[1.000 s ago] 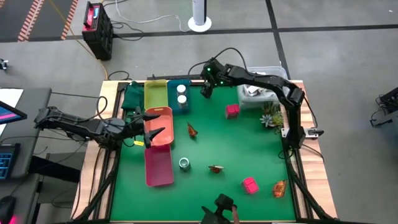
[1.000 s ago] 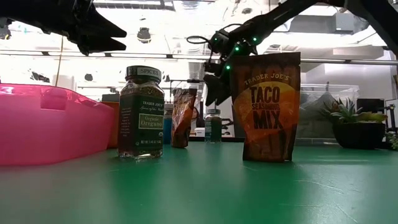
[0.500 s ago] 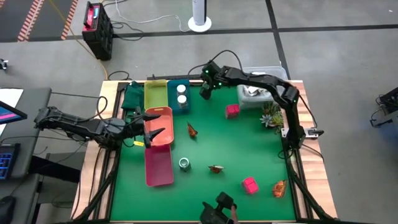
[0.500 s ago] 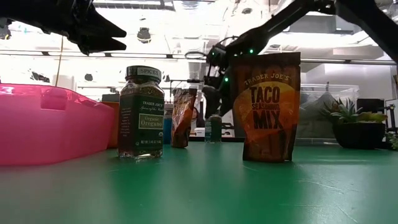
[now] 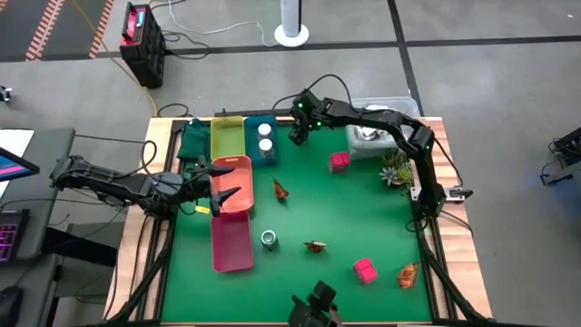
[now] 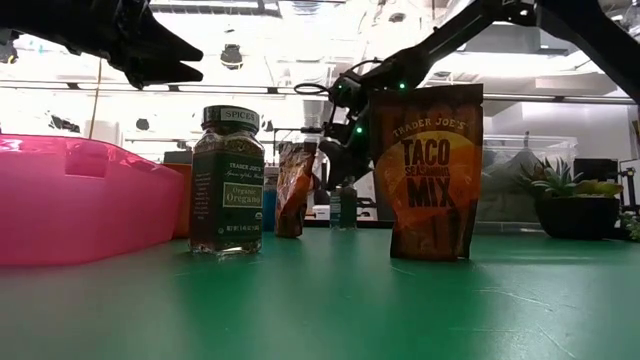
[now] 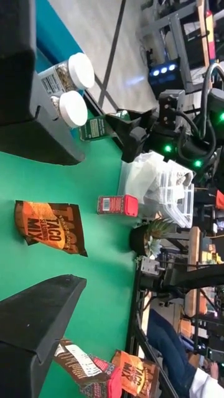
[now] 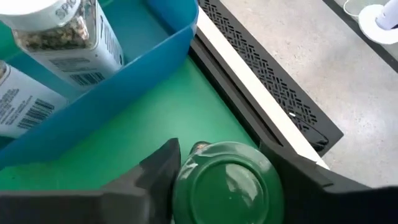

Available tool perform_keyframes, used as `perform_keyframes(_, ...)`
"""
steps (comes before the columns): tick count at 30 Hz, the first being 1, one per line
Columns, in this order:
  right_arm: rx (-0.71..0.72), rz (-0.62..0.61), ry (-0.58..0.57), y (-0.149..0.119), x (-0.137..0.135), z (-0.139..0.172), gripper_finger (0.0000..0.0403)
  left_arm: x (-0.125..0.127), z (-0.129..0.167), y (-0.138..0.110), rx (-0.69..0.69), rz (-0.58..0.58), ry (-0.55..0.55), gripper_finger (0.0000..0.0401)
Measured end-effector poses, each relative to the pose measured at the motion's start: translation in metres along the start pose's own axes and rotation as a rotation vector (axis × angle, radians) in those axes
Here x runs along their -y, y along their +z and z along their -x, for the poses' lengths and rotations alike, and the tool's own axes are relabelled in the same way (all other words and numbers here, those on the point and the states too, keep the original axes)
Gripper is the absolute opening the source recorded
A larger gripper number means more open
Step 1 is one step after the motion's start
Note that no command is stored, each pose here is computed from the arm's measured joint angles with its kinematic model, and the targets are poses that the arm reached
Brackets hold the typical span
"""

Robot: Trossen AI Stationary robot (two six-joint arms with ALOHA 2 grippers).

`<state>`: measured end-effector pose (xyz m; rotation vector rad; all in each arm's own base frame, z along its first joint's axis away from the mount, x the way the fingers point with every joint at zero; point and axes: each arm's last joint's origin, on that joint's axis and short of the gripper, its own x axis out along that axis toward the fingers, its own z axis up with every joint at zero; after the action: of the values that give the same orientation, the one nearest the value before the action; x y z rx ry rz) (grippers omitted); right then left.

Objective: Sort spices by type
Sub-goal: Put the top green seasoning bottle into the orange bin

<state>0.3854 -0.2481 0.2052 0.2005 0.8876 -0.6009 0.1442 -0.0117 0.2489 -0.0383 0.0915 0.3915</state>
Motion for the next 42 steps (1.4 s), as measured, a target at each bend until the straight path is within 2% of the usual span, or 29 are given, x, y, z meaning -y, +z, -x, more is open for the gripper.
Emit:
perform_keyframes(8,-0.086,0.013,0.024,-0.004,-0.019,0.009,0.0219,0.000,0.000,0.000,0.000,-0.008,0.000,0.0288)
perform_keyframes(13,-0.142,0.104,0.093,0.009,-0.061,0.036,0.0219,-0.005,0.010,0.006,0.025,-0.002,-0.009,0.0288)
perform_keyframes(20,0.018,0.264,0.201,0.040,-0.129,0.095,0.0219,-0.011,0.029,0.011,0.036,0.056,-0.058,0.0288)
perform_keyframes(24,0.136,0.322,0.257,0.054,-0.158,0.128,0.0219,-0.012,0.033,0.010,0.027,0.056,-0.068,0.0288)
perform_keyframes(29,0.311,0.383,0.319,0.061,-0.191,0.145,0.0219,-0.013,0.034,0.010,0.030,0.047,-0.061,0.0288)
perform_keyframes(33,0.462,0.399,0.376,0.062,-0.214,0.141,0.0219,-0.015,0.035,0.010,0.036,0.042,-0.017,0.0288)
perform_keyframes(37,0.502,0.433,0.446,0.055,-0.234,0.118,0.0219,-0.017,0.037,0.011,0.047,0.044,-0.010,0.0288)
perform_keyframes(42,0.494,0.450,0.459,0.047,-0.247,0.082,0.0219,-0.020,0.042,0.013,0.073,0.067,0.001,0.0288)
